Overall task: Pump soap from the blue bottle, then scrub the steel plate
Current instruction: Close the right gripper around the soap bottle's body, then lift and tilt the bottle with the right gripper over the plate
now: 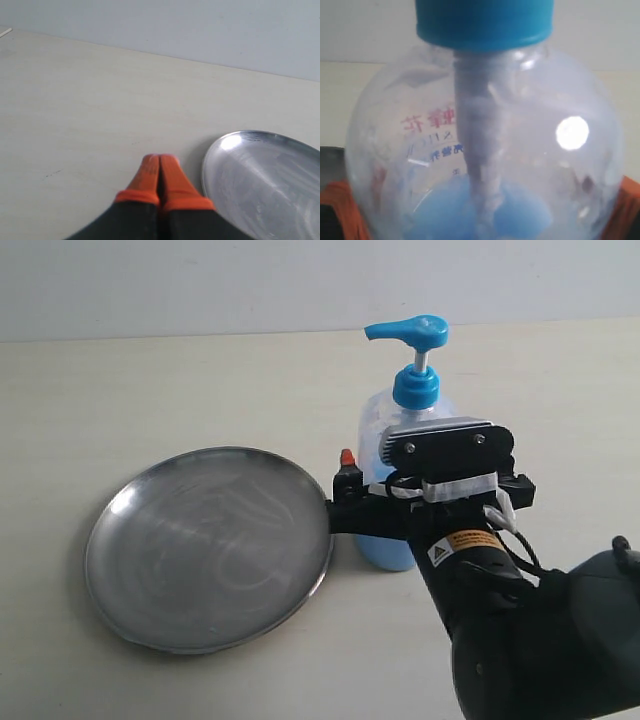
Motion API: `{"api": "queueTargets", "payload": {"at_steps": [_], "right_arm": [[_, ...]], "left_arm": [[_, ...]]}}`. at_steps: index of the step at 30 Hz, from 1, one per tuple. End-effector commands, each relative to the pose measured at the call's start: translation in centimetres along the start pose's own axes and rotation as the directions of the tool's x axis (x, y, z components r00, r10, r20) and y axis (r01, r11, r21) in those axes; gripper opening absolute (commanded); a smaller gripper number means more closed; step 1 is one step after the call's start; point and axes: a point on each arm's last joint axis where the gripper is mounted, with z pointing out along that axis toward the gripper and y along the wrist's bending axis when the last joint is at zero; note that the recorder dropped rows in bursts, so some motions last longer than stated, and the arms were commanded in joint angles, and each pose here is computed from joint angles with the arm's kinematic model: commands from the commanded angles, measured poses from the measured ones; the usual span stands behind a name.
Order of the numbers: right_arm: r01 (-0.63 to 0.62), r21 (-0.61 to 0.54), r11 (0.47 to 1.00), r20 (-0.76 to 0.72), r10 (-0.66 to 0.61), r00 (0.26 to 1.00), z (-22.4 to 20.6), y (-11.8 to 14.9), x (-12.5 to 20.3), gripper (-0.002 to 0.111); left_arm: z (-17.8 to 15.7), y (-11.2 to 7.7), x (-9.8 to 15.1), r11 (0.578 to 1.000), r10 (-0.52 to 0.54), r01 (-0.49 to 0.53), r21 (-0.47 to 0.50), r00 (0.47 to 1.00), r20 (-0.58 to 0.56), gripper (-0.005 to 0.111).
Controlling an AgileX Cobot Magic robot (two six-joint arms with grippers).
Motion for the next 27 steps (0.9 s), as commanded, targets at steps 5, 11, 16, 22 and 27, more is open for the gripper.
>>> {"api": "queueTargets", "payload": {"at_steps": [5,11,16,22,27], "right_arm": [[-0.013,0.037,0.999,0.041,0.011,0.999,0.89,0.89,-0.3,0.101],[-0.02,0.11,0.994,0.03,0.017,0.999,0.97,0.41,-0.31,0.048],[0.001,0.059,0.998,0.037,-0.003,0.999,0.98,0.88,-0.47,0.0],[0.037,0.03,0.999,0.022,-0.038,0.999,1.0,1.15,-0.34,0.0],[0.11,0.018,0.994,0.025,-0.11,0.994,1.0,1.28,-0.38,0.0]], "left_arm": [[0.01,0.01,0.0,1.0,0.0,0.0,0.0,1.0,0.011,0.0],[0.01,0.01,0.0,1.0,0.0,0.0,0.0,1.0,0.011,0.0],[0.01,0.01,0.0,1.0,0.0,0.0,0.0,1.0,0.011,0.0],[0.01,0.01,0.0,1.0,0.0,0.0,0.0,1.0,0.011,0.0],[0.01,0.01,0.0,1.0,0.0,0.0,0.0,1.0,0.011,0.0]]}}
